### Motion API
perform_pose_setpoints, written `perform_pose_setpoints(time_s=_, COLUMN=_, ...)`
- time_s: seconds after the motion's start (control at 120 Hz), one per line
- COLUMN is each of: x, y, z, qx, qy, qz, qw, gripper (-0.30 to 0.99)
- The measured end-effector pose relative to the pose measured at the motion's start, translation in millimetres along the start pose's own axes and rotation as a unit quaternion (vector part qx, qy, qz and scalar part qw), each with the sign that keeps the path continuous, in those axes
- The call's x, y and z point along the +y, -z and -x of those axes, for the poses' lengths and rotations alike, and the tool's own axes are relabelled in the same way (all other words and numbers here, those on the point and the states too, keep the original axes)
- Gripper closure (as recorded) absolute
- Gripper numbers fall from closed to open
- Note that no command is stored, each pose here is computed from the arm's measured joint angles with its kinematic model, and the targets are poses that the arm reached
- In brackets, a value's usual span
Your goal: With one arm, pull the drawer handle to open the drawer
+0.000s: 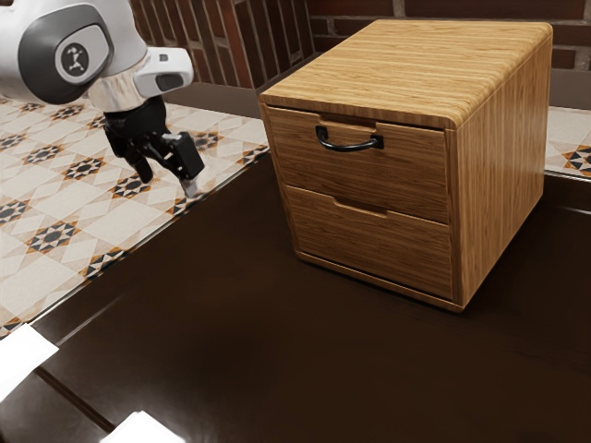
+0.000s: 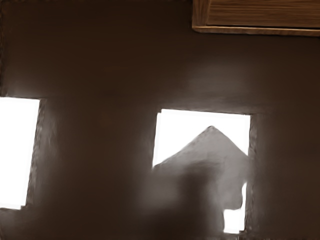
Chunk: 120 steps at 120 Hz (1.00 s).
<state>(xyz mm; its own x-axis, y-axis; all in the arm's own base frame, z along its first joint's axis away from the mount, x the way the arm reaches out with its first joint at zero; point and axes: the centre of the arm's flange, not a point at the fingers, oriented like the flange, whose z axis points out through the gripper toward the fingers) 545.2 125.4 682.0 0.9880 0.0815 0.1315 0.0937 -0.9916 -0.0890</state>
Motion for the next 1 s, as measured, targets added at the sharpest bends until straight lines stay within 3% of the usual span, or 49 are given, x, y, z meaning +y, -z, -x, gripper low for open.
perform_pose_setpoints(time_s=0.233, x=-69.8, y=19.4, z=13.2, qx=0.02, qy=0.062, qz=0.003, qw=0.998, gripper=0.0)
perform_pose_setpoints(time_s=0.342, x=-103.0, y=75.4, z=32.3, qx=0.062, qy=0.093, qz=-0.028, qw=0.993, gripper=0.0)
perform_pose_setpoints(time_s=0.442, x=-119.7, y=103.5, z=53.1, qx=0.077, qy=0.11, qz=-0.049, qw=0.99, gripper=0.0)
perform_pose_setpoints(time_s=0.517, x=-94.7, y=107.4, z=46.6, qx=0.079, qy=0.086, qz=-0.049, qw=0.992, gripper=0.0)
perform_pose_setpoints(time_s=0.667, x=14.3, y=103.6, z=20.5, qx=0.077, qy=-0.018, qz=-0.03, qw=0.996, gripper=0.0)
perform_pose_setpoints(time_s=0.75, x=61.2, y=95.1, z=18.9, qx=0.062, qy=-0.063, qz=-0.02, qw=0.996, gripper=0.0)
perform_pose_setpoints(time_s=0.8, x=74.2, y=99.4, z=45.5, qx=0.048, qy=-0.084, qz=-0.006, qw=0.995, gripper=0.0)
perform_pose_setpoints(time_s=0.917, x=62.5, y=74.8, z=145.5, qx=0.001, qy=-0.11, qz=0.036, qw=0.993, gripper=0.0)
perform_pose_setpoints(time_s=1.0, x=59.6, y=43.8, z=162.4, qx=-0.026, qy=-0.129, qz=0.045, qw=0.99, gripper=0.0)
